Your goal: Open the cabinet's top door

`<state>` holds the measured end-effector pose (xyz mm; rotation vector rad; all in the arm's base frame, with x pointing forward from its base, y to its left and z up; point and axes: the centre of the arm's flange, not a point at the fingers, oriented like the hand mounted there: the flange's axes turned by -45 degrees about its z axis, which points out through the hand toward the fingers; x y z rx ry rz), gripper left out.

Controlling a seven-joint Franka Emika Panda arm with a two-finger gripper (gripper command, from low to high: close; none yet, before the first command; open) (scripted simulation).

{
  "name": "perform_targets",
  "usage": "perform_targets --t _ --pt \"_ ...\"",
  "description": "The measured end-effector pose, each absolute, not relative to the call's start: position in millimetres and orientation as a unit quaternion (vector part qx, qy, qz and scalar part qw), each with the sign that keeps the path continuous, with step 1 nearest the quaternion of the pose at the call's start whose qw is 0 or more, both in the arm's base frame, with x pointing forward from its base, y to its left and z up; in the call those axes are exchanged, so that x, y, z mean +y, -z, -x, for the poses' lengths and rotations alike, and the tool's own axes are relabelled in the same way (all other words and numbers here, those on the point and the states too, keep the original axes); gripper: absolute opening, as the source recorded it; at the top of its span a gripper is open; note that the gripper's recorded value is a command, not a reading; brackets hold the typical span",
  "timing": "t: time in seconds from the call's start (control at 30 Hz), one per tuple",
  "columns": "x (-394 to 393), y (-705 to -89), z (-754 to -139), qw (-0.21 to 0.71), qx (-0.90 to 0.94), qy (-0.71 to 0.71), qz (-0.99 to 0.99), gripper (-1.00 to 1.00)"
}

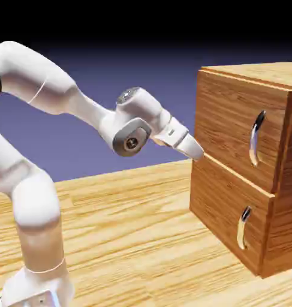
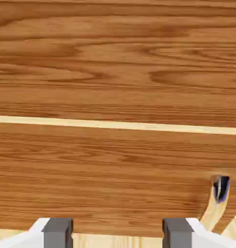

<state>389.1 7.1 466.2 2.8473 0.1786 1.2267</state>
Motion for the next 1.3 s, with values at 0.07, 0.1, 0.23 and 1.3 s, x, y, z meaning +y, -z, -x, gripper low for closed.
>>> perform_targets --t 0.07,0.1,0.23,1.3 --pt "11 -479 -388 0.039 0.109 -0.406 -0.907 0.00" --pt "12 -485 -388 0.049 0.134 -0.411 -0.901 0.00" --pt "17 -509 -384 0.095 0.229 -0.427 -0.869 0.00" --pt "-47 -583 -359 0.516 0.674 -0.340 -0.405 0.00"
